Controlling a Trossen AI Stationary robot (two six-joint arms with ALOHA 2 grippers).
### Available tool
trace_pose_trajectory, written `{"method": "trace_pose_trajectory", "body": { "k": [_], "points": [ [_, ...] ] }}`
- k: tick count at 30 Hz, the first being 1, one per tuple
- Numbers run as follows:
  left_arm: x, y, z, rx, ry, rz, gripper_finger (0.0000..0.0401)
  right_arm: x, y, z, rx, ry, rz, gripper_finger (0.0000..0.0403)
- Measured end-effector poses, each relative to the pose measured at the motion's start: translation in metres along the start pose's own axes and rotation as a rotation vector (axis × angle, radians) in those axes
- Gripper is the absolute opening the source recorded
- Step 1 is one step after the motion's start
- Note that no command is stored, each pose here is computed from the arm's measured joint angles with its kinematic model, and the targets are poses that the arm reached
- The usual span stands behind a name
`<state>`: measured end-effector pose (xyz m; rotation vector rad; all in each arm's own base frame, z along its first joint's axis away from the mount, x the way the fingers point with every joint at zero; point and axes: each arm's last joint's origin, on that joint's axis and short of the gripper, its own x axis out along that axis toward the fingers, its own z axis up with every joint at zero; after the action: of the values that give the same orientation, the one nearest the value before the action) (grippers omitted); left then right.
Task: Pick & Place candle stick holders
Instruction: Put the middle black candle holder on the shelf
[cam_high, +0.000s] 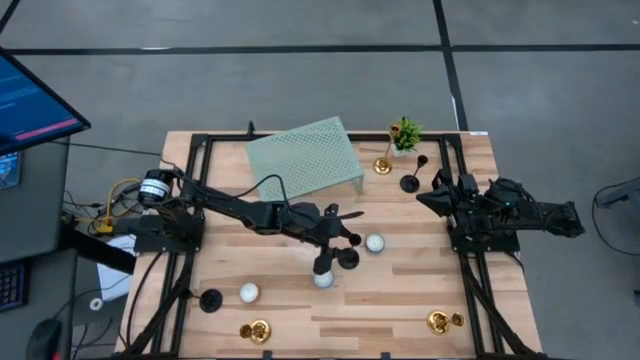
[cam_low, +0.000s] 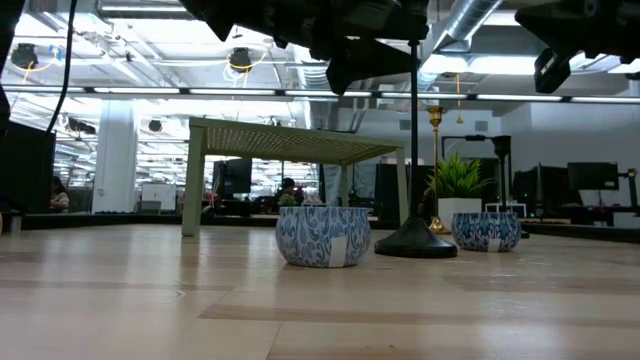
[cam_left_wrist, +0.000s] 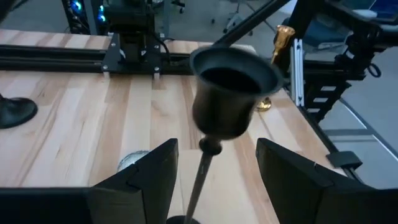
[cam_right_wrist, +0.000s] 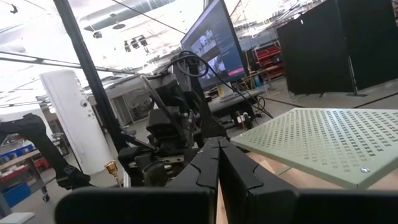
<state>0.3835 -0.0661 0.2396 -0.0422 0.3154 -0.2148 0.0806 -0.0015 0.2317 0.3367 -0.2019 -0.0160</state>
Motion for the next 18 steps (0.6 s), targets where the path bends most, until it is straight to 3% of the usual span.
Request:
{"method": "trace_pose_trajectory", "body": {
  "k": [18],
  "points": [
    [0.0073, 0.0012, -0.0041, 0.001, -0.028, 0.006, 0.0218, 0.0, -0.0003, -0.001, -0.002, 0.01, -0.003, 0.0]
  ]
}}
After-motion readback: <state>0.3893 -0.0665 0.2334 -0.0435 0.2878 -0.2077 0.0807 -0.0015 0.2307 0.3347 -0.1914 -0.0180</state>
